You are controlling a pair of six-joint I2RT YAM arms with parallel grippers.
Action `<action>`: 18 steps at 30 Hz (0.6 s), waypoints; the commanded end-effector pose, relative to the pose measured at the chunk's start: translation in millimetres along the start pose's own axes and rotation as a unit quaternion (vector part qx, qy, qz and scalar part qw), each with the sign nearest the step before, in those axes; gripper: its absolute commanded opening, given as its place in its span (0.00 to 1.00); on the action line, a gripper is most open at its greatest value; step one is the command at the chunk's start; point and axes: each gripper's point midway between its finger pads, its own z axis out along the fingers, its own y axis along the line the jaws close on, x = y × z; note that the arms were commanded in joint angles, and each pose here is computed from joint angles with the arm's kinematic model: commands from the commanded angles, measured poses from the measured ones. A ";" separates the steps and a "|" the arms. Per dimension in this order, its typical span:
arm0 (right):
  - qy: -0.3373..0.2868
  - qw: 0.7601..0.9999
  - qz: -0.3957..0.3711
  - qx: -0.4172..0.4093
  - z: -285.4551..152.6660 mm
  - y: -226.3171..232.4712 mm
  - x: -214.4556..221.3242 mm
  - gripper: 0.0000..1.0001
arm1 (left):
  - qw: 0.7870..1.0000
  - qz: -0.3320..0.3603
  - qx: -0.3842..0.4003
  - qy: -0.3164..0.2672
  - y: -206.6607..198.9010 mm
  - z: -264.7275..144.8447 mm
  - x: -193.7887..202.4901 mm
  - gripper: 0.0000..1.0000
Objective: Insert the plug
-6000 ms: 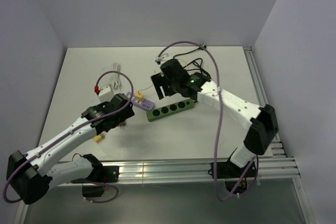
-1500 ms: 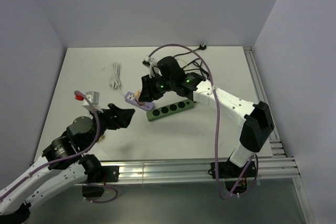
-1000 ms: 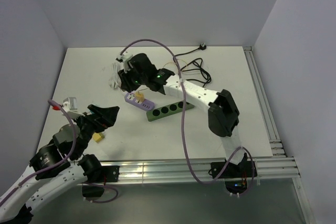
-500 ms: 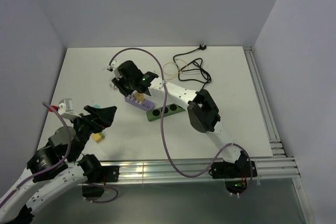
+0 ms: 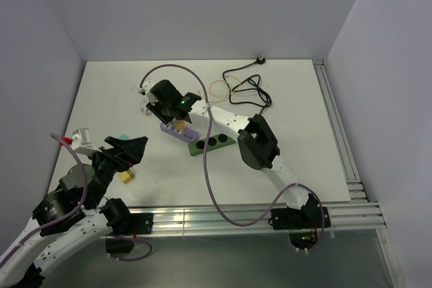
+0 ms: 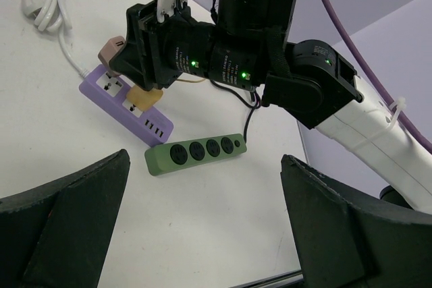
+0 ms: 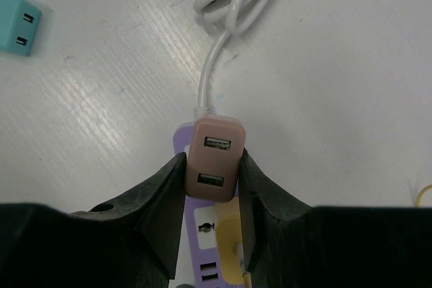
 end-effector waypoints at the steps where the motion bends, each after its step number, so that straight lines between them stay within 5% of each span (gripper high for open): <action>1: -0.009 1.000 -0.008 0.017 -3.8 -13.9 -6.4 0.00 | 1.000 -0.007 0.009 -0.010 -5.9 -3.3 -9.4 0.99; 18: 0.030 0.999 -0.013 -0.009 -3.1 -7.2 20.7 0.00 | 1.000 -0.005 0.007 -0.001 -7.7 2.5 -1.9 1.00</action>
